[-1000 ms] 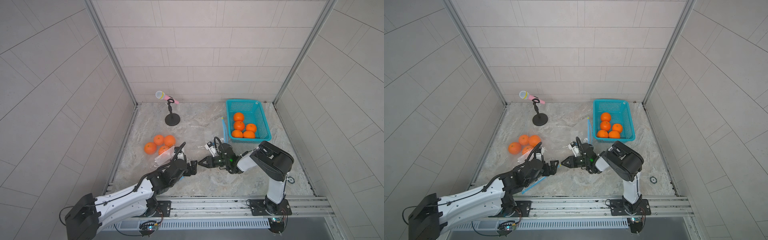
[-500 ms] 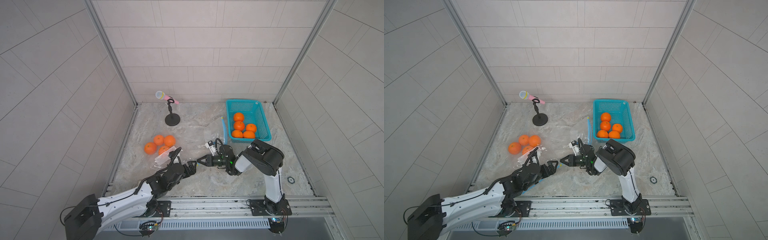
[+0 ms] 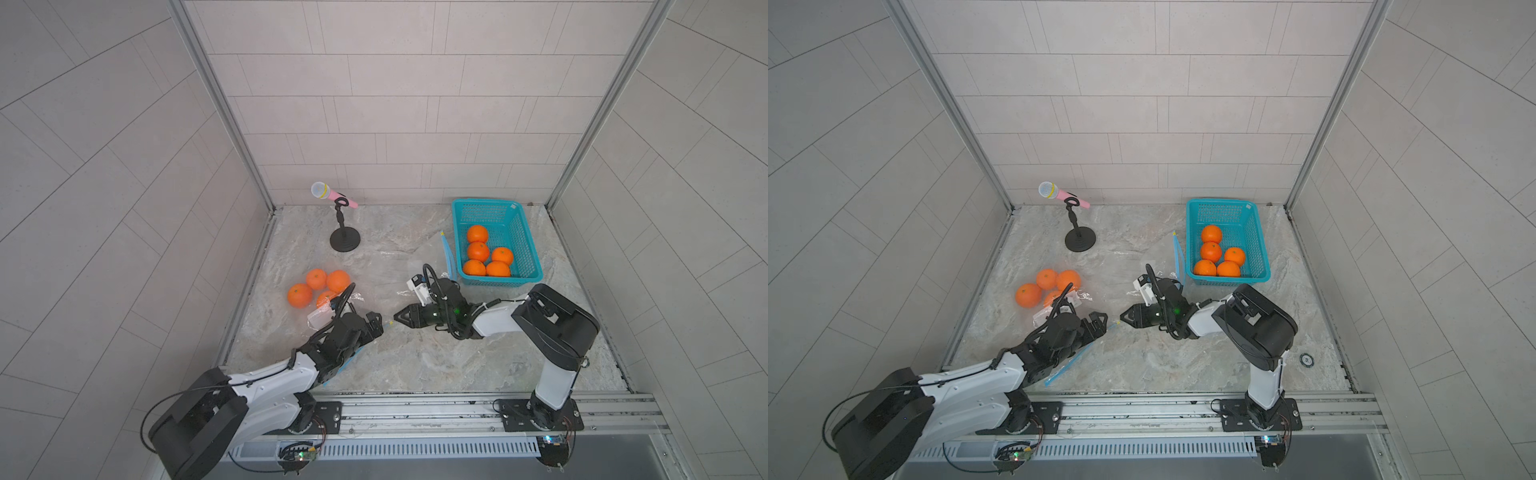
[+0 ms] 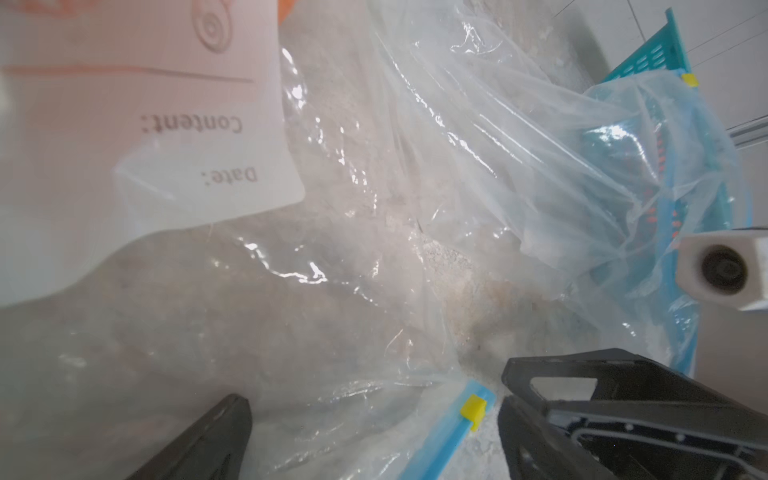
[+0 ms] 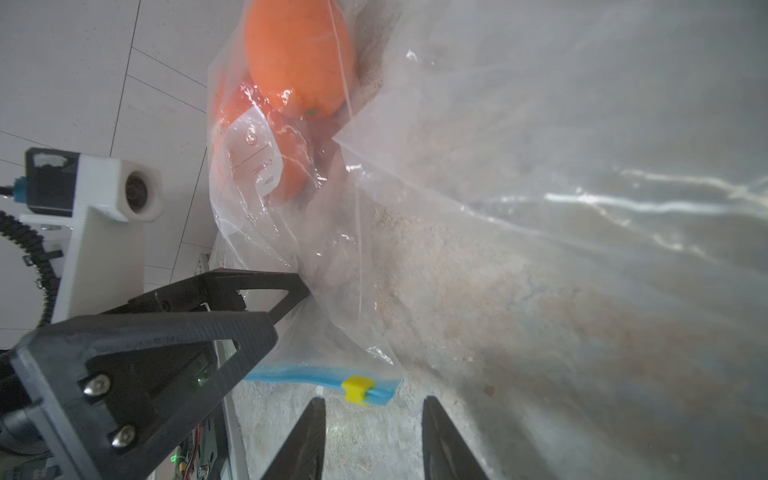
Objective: Open the zip-top bag and take out the orange
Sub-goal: Pick up the zipper food storage bag at the center of the board.
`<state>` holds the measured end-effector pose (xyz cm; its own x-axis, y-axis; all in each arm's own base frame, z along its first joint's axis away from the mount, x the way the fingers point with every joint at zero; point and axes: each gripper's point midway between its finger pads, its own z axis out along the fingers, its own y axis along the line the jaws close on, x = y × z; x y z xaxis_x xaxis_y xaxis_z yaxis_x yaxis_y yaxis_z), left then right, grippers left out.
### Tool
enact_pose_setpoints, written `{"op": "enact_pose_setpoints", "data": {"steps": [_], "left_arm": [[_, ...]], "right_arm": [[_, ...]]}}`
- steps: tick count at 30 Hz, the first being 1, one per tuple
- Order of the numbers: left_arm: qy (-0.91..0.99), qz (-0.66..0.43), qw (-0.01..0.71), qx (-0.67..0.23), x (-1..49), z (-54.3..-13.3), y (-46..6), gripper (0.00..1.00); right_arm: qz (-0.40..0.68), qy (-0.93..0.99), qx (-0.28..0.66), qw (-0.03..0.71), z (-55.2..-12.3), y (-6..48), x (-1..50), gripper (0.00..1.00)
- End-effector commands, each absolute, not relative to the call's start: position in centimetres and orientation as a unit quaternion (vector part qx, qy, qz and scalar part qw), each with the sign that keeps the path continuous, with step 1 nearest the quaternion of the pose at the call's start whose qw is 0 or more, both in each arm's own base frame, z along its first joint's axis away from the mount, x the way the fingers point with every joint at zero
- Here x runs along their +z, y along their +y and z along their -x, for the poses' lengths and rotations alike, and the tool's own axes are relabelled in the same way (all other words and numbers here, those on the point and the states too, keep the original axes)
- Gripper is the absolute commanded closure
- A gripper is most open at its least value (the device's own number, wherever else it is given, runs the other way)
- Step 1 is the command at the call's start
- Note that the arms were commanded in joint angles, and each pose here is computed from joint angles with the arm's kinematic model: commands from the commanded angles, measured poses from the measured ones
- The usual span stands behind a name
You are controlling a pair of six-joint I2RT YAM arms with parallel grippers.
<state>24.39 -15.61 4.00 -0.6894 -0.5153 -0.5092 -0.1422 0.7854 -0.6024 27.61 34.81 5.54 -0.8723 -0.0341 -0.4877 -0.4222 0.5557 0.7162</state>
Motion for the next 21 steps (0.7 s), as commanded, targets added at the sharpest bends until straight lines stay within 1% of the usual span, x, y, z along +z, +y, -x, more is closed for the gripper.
{"op": "enact_pose_setpoints", "data": {"steps": [1, 3, 6, 9, 10, 13, 14, 15, 17, 19, 21], "left_arm": [[0.891, 0.162, 0.315, -0.284, 2.6, -23.6, -16.2, 0.02], [0.904, 0.159, 0.313, -0.245, 1.7, -23.5, -14.9, 0.03], [0.911, 0.172, 0.308, -0.215, 0.9, -23.1, -12.8, 0.06], [0.915, 0.171, 0.318, -0.179, 1.3, -22.6, -10.7, 0.07], [0.914, 0.17, 0.319, -0.186, 1.9, -22.5, -10.5, 0.08], [0.903, 0.163, 0.312, -0.248, 3.8, -22.2, -12.0, 0.1], [0.899, 0.161, 0.305, -0.271, 4.3, -22.1, -12.7, 0.1], [0.896, 0.162, 0.297, -0.289, 4.7, -22.0, -13.3, 0.1], [0.886, 0.168, 0.281, -0.329, 5.4, -21.7, -14.5, 0.06], [0.866, 0.187, 0.263, -0.382, 6.3, -21.7, -15.9, 0.03], [0.85, 0.224, 0.242, -0.411, 6.1, -21.5, -16.3, 0.02]], "right_arm": [[0.162, 0.895, 0.37, 0.187, -25.5, 34.1, 2.4, 0.57], [0.18, 0.9, 0.344, 0.2, -25.1, 34.6, 2.6, 0.52], [0.155, 0.893, 0.369, 0.205, -25.7, 35.2, 2.7, 0.52], [0.137, 0.887, 0.385, 0.215, -26.2, 35.7, 2.7, 0.53], [0.135, 0.885, 0.389, 0.217, -26.2, 35.9, 2.9, 0.53], [0.125, 0.877, 0.402, 0.23, -26.5, 36.1, 3.6, 0.52], [0.118, 0.874, 0.409, 0.235, -26.6, 36.1, 3.8, 0.52], [0.106, 0.877, 0.408, 0.231, -26.6, 36.0, 3.8, 0.5], [0.106, 0.876, 0.416, 0.221, -26.3, 36.4, 3.8, 0.49], [0.093, 0.875, 0.426, 0.213, -26.1, 36.6, 3.5, 0.51], [0.075, 0.873, 0.436, 0.204, -26.0, 36.7, 3.1, 0.56]]}}
